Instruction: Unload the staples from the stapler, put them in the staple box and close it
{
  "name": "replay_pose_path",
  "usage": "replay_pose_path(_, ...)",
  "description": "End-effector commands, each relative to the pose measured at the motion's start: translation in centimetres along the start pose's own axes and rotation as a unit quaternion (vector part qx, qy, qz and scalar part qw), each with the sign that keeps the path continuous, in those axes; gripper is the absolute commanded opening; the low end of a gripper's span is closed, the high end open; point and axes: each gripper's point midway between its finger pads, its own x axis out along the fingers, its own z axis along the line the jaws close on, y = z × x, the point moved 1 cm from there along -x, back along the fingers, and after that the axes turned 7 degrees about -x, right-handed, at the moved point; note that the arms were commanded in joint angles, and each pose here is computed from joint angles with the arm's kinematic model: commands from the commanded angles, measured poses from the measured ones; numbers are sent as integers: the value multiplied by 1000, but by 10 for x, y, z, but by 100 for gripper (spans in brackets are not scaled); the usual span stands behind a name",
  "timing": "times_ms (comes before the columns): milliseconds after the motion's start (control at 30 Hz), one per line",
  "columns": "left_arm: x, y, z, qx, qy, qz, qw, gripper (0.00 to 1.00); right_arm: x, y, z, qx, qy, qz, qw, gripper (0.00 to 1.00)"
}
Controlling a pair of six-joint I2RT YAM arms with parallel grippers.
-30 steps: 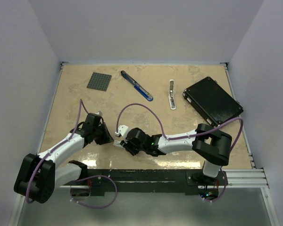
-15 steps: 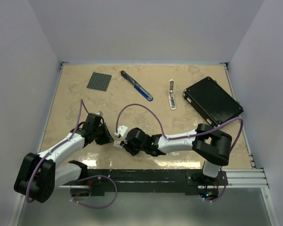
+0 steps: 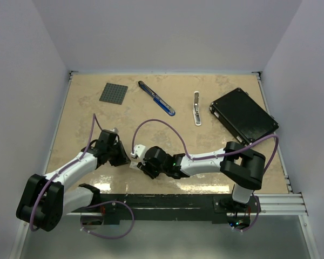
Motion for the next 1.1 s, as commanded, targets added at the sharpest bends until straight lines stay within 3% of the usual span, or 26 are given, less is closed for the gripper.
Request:
replay_pose_path(0,0,-2,-9,4,19,-3,1000,25,4,2,5,-10,-15,11,1000,35)
replay_pose_path(1067,3,6,-12,5,20,5,1000,24,6,-9,-2,-17,4,-29,999,36)
